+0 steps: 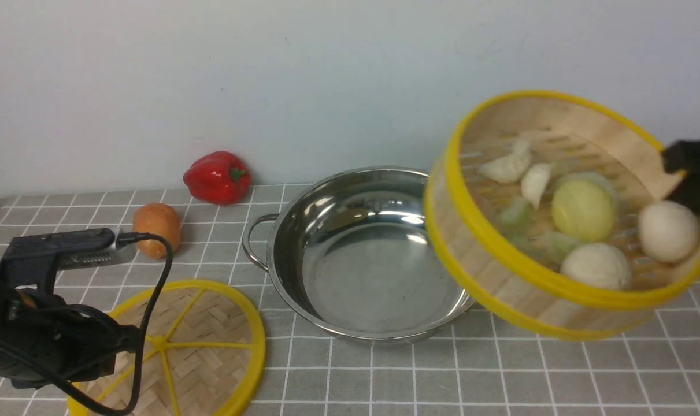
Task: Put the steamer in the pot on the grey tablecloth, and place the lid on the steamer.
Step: 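Place the bamboo steamer basket of food into the steel pot with the right gripper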
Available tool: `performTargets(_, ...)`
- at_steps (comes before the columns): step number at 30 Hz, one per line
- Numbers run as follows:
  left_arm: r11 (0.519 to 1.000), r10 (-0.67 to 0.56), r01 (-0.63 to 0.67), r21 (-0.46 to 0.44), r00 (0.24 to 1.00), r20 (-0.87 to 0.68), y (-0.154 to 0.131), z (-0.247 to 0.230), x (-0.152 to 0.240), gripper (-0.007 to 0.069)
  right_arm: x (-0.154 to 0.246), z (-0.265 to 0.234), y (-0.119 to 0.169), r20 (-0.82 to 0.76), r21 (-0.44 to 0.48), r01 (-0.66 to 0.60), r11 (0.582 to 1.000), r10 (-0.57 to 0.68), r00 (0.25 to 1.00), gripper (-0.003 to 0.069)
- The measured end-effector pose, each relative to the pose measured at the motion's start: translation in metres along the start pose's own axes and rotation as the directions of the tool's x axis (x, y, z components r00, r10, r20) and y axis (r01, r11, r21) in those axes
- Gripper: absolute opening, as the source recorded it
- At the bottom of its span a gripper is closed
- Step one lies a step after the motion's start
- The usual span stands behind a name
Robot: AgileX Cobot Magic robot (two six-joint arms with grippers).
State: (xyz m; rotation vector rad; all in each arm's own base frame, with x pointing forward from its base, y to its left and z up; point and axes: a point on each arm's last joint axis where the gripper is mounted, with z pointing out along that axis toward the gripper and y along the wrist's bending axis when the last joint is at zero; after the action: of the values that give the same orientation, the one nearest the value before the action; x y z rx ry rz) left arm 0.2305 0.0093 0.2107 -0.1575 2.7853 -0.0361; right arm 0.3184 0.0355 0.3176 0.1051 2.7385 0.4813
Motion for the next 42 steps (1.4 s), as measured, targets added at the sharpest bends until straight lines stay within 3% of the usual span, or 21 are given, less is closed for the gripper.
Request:
performTargets(7,1.0,-0.004,0.004,0.003,1.0,0.0,0.0,0.0,0.0,0.0243,-0.047,0.063,0.09,-0.057,0.04,0.188,0.981,-0.186,0.981,0.0058)
performTargets(14,1.0,-0.01,0.01,0.008,1.0,0.0,-0.001,0.0,0.0,0.0243,-0.077,0.122,0.134,-0.028,0.042,0.255,0.966,-0.254,0.967,0.0058)
performTargets(42,0.999,-0.026,0.026,0.021,1.0,0.0,-0.002,0.0,0.0,0.0243,-0.072,0.221,0.109,-0.178,0.146,0.258,0.955,-0.231,0.956,0.0057)
